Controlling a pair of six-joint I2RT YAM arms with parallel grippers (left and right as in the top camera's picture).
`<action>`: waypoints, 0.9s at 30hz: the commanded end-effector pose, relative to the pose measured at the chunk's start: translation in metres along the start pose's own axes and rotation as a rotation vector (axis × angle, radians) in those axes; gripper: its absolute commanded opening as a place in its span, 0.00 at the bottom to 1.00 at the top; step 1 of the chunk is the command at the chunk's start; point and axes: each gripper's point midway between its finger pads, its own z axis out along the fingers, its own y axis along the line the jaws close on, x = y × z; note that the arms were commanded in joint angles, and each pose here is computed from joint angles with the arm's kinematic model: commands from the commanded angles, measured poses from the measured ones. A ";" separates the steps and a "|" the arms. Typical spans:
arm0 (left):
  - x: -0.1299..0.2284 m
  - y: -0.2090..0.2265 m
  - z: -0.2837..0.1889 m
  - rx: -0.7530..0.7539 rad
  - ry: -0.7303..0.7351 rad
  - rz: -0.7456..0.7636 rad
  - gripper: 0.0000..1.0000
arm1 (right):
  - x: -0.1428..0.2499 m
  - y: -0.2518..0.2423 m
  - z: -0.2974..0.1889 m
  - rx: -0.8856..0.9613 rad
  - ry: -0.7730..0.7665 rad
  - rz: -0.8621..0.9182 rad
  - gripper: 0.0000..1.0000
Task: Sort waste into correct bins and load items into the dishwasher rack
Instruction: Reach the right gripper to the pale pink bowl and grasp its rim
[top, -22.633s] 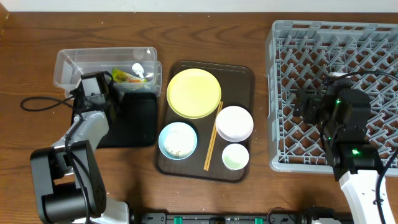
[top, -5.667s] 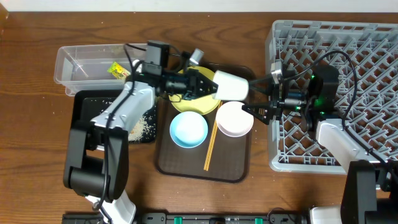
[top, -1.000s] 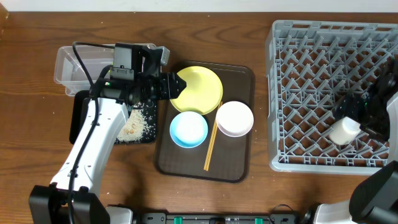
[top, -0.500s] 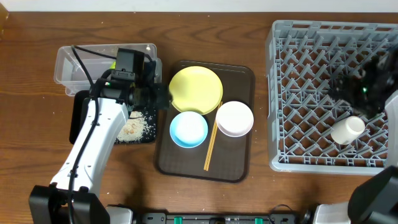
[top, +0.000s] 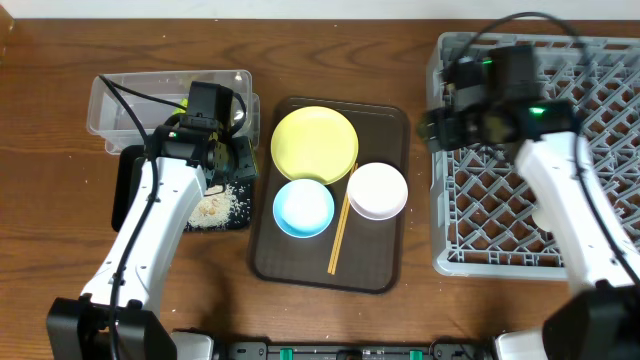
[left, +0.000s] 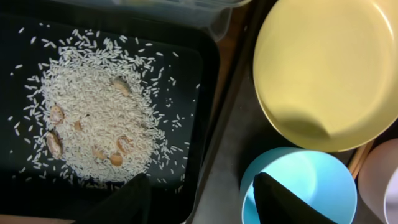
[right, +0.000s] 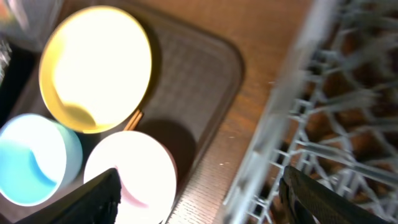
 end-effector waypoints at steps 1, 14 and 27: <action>-0.003 0.004 -0.003 -0.024 -0.015 -0.014 0.59 | 0.008 0.012 0.027 0.025 0.075 -0.089 0.77; -0.003 0.004 -0.003 -0.023 -0.016 -0.014 0.61 | 0.073 0.020 0.109 0.074 0.375 -0.143 0.54; -0.003 0.004 -0.003 -0.023 -0.015 -0.014 0.61 | 0.080 0.017 0.122 0.074 0.403 -0.137 0.01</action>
